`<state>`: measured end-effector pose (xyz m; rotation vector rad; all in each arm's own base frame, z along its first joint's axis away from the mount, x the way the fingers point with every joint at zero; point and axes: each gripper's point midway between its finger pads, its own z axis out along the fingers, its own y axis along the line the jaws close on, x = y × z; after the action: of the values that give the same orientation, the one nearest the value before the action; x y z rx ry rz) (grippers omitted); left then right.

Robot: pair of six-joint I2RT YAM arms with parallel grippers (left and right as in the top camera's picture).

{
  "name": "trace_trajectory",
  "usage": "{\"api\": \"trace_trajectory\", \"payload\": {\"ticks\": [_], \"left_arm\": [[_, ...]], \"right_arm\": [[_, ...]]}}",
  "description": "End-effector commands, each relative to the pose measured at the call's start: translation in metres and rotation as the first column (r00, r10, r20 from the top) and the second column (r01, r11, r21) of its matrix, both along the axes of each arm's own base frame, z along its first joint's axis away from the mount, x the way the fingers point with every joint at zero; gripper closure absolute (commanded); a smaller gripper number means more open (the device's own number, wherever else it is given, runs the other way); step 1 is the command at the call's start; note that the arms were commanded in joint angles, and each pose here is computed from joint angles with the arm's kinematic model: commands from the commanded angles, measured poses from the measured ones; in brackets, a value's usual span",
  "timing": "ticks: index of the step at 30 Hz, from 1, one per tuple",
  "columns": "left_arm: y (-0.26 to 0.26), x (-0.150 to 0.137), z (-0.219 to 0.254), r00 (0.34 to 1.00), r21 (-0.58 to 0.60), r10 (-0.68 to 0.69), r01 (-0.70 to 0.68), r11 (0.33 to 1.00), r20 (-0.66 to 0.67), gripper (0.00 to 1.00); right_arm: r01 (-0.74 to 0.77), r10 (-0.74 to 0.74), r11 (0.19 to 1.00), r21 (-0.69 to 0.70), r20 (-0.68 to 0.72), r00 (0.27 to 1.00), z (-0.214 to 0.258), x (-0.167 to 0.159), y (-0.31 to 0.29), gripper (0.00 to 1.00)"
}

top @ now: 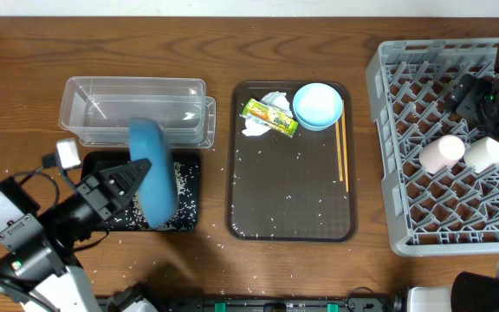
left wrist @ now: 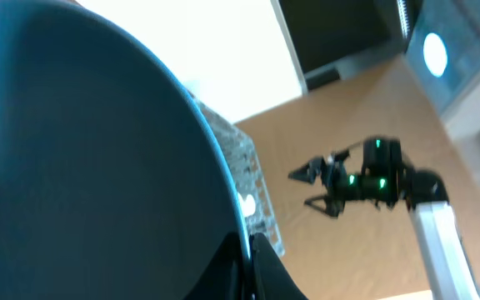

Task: Sort waste into correct bins and load items into the dishwasher rack
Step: 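Carry the empty blue bowl back and set it on the brown tray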

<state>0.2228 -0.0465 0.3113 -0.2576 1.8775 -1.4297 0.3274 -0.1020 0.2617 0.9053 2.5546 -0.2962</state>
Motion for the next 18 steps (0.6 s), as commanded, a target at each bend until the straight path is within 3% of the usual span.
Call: {"api": "trace_trajectory", "payload": {"ticks": [1,7,18], "left_arm": [[-0.019,0.000,0.023,0.999,0.009,-0.016,0.017,1.000,-0.048,0.94],[-0.072,-0.001,0.042,0.986,0.038,-0.167,0.168,0.985,-0.014,0.94],[-0.174,-0.007,-0.026,0.934,0.245,-0.301,0.343,0.907,-0.194,0.94]], "right_arm": [[0.007,-0.007,1.000,-0.007,0.005,1.000,0.002,0.000,-0.003,0.01],[0.008,-0.008,1.000,-0.007,0.006,1.000,0.002,0.000,-0.003,0.01],[0.007,-0.007,1.000,-0.007,0.006,1.000,0.002,0.000,-0.003,0.01]]}}
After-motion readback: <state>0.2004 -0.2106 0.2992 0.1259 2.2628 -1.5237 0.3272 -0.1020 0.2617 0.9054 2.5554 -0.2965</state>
